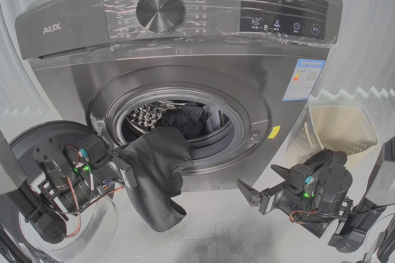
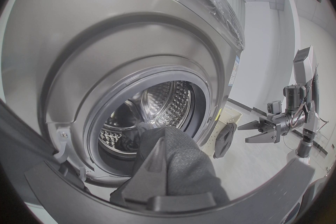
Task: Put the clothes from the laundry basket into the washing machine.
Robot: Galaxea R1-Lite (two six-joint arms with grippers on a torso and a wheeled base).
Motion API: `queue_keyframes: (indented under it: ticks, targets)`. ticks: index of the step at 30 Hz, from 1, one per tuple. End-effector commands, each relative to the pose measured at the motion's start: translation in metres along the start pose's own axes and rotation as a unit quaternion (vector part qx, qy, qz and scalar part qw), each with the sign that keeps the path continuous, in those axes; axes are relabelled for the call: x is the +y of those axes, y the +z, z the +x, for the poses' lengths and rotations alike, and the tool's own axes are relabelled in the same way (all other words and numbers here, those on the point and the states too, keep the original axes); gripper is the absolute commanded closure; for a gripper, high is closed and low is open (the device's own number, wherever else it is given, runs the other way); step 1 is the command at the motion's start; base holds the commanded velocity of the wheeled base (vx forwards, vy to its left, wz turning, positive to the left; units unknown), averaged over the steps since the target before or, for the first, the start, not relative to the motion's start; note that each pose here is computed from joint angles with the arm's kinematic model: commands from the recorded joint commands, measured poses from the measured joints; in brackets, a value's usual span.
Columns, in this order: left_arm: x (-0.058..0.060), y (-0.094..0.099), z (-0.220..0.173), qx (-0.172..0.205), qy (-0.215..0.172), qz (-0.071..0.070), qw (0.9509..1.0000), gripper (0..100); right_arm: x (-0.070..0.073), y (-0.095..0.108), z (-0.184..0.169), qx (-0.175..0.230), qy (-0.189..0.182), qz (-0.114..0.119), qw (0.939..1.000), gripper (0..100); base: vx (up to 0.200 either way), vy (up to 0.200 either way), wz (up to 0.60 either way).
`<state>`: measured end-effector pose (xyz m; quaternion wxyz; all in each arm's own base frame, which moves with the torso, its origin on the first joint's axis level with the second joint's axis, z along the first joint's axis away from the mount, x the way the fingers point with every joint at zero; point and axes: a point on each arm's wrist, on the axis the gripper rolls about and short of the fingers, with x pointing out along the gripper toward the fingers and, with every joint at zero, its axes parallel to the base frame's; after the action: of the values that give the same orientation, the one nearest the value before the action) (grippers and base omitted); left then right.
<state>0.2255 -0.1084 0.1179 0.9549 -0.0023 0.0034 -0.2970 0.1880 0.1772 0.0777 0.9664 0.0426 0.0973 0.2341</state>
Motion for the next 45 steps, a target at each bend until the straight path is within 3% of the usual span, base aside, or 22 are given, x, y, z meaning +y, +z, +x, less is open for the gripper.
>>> queue_keyframes:
  ticks: [1, 6, 8, 9, 11, 18, 26, 30, 35, 38, 45]
  targets:
    - [-0.006, 0.0, -0.001, 0.0, -0.011, -0.001, 0.9999, 100, 0.002, 0.0, 0.0, 0.0, 0.003, -0.001, 1.0, 0, 0.0, 0.0, 0.0]
    - [-0.024, -0.003, 0.0, 0.008, -0.043, -0.004, 0.999, 100, 0.004, -0.001, -0.001, 0.0, 0.008, -0.002, 1.0, 0, 0.0, 0.0, 0.0]
    - [-0.03, -0.001, 0.004, 0.002, -0.042, -0.019, 0.9989, 100, 0.005, 0.001, 0.0, -0.003, 0.01, -0.001, 0.9999, 0, 0.0, 0.0, 0.0]
    - [-0.033, 0.003, 0.009, -0.009, -0.043, -0.037, 0.9983, 100, 0.006, 0.001, 0.001, -0.005, 0.009, -0.001, 0.9999, 0, 0.0, 0.0, 0.0]
    - [-0.033, -0.001, 0.02, -0.005, -0.047, -0.06, 0.9971, 100, 0.006, 0.002, 0.001, -0.005, 0.01, 0.0, 0.9999, 0, 0.0, 0.0, 0.0]
    - [-0.03, -0.023, 0.06, 0.009, -0.041, -0.06, 0.9973, 100, 0.006, 0.003, -0.001, -0.007, 0.011, -0.001, 0.9999, 0, 0.0, 0.0, 0.0]
    - [-0.029, -0.029, 0.078, 0.002, -0.037, -0.064, 0.9973, 100, 0.006, 0.003, -0.001, -0.007, 0.011, -0.001, 0.9999, 0, 0.0, 0.0, 0.0]
    - [-0.025, -0.044, 0.106, -0.005, 0.013, -0.067, 0.9976, 100, 0.006, 0.004, -0.001, -0.009, 0.012, -0.001, 0.9999, 0, 0.0, 0.0, 0.0]
    - [-0.024, -0.054, 0.125, -0.011, 0.016, -0.069, 0.9974, 100, 0.006, 0.004, -0.001, -0.009, 0.011, -0.001, 0.9999, 0, 0.0, 0.0, 0.0]
    - [-0.02, -0.059, 0.145, -0.03, 0.022, -0.071, 0.9968, 100, 0.006, 0.003, 0.0, -0.008, 0.012, -0.001, 0.9999, 0, 0.0, 0.0, 0.0]
    - [0.01, -0.079, 0.193, -0.069, 0.053, -0.066, 0.994, 100, 0.006, 0.002, 0.0, -0.006, 0.013, 0.0, 0.9999, 0, 0.0, 0.0, 0.0]
